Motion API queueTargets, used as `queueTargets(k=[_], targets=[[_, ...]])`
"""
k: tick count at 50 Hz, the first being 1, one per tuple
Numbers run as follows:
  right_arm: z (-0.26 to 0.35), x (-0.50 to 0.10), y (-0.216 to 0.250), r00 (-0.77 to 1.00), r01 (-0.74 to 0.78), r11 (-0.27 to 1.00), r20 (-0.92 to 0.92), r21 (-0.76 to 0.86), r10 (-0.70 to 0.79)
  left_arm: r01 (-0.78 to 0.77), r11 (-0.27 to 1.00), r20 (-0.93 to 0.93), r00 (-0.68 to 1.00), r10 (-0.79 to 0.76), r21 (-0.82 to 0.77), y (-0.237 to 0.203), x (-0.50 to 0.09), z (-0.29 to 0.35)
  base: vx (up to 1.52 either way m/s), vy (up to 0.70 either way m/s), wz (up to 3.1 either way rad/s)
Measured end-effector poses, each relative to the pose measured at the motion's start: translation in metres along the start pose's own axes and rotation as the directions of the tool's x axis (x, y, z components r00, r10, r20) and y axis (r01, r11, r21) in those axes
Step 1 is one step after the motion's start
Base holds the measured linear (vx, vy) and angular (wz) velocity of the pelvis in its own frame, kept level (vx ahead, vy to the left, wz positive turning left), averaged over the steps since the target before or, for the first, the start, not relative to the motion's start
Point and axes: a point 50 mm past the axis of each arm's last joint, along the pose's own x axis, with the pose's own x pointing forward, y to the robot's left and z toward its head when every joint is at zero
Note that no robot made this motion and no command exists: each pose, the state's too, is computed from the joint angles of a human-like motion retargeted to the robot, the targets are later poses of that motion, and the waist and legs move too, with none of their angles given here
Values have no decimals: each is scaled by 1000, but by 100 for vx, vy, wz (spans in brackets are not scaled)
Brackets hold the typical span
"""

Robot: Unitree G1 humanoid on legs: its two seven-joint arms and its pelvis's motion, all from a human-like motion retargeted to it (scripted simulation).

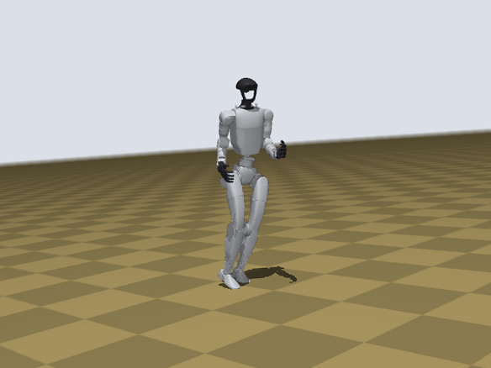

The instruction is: Walk run

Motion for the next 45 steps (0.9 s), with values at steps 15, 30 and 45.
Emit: queueTargets(k=[15,30,45], targets=[[83,108,44,911,-256,962,355,92,208,23,998,-532,847,14,63,16,-139,-77,108,-25,122],[90,87,39,888,-250,934,324,-253,326,-264,936,-432,835,342,231,46,-161,-47,135,-31,45],[-10,-18,-8,993,-74,995,-86,66,79,-37,993,150,987,54,-113,10,7,24,130,-12,121]])
